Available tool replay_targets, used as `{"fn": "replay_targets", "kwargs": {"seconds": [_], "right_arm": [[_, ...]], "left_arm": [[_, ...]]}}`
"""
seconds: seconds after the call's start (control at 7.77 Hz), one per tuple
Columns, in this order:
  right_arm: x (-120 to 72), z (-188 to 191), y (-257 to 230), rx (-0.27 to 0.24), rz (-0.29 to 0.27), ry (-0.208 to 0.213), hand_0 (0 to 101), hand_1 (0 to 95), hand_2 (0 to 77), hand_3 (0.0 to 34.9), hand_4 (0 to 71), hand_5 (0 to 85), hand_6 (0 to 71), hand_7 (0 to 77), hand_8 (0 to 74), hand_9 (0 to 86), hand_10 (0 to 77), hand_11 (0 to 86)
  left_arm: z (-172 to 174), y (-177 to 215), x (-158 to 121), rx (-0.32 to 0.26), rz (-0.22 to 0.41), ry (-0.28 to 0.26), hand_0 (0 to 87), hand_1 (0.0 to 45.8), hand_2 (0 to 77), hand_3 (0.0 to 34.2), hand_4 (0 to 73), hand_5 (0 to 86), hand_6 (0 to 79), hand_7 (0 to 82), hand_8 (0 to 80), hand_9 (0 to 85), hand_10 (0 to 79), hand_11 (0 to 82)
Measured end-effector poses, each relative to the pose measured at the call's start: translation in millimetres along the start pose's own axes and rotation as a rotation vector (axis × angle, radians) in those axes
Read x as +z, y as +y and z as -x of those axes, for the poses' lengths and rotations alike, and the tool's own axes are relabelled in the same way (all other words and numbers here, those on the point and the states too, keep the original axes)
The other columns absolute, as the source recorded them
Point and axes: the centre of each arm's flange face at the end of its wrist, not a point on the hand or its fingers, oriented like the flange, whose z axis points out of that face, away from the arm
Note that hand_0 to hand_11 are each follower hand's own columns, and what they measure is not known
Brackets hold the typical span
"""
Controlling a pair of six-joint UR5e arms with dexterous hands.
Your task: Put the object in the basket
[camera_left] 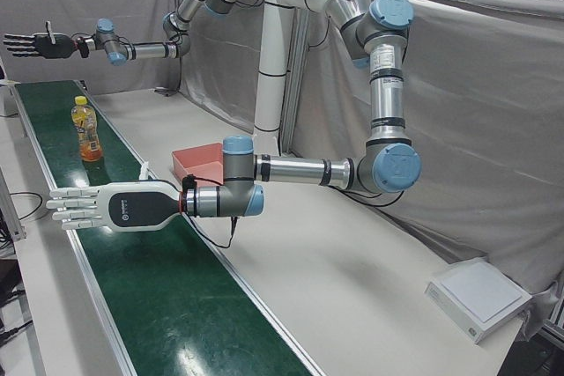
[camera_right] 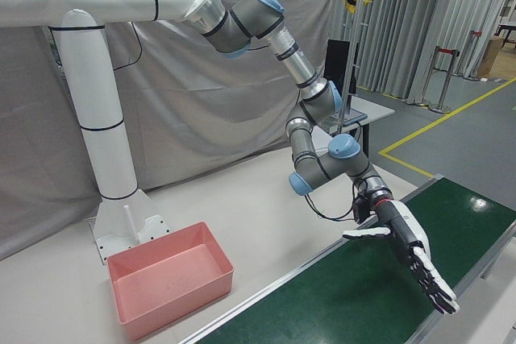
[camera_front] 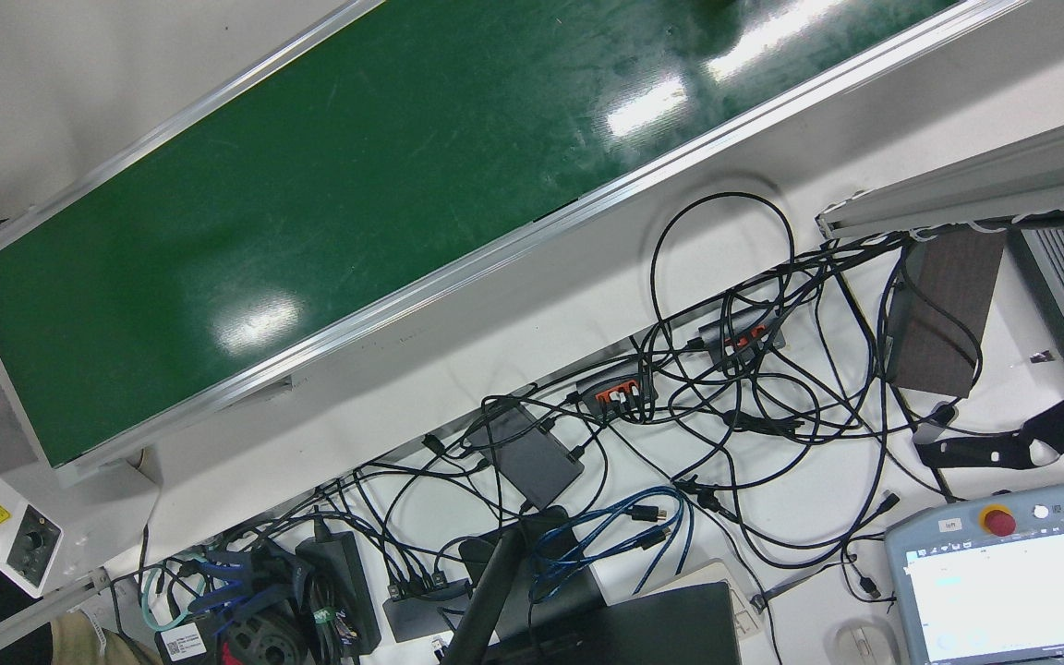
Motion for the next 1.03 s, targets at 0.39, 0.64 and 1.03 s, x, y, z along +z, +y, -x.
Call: {"fn": "replay_targets", "kwargs": {"seconds": [0.39, 0.64, 1.03], "right_arm": [[0.0, 0.1, 0.0, 0.000, 0.000, 0.000, 0, 0.0, 0.5, 0.2, 0.0, 0.0, 0.0, 0.5, 0.0, 0.0, 0.0, 0.0], [0.0, 0.1, 0.0, 0.000, 0.000, 0.000, 0, 0.0, 0.5, 0.2, 0.0, 0.0, 0.0, 0.5, 0.0, 0.0, 0.0, 0.0], [0.0, 0.1, 0.0, 0.000, 0.000, 0.000, 0, 0.0, 0.5, 0.3, 0.0, 0.0, 0.0, 0.5, 0.0, 0.0, 0.0, 0.0]], "left_arm": [[-1.6, 0.9, 0.0, -0.007, 0.003, 0.002, 52.4, 11.4, 0.0, 0.0, 2.2, 1.6, 0.5, 0.5, 0.0, 0.5, 0.5, 2.2], [-2.6, -2.2, -1.6, -0.003, -0.005, 0.003, 52.1, 8.7, 0.0, 0.0, 2.2, 1.6, 0.5, 0.5, 0.0, 0.5, 0.5, 3.3], [-3.2, -0.2, 0.1, -0.002, 0.002, 0.006, 51.5, 10.4, 0.0, 0.0, 2.2, 1.1, 0.0, 0.5, 0.0, 0.5, 0.5, 3.3]]}}
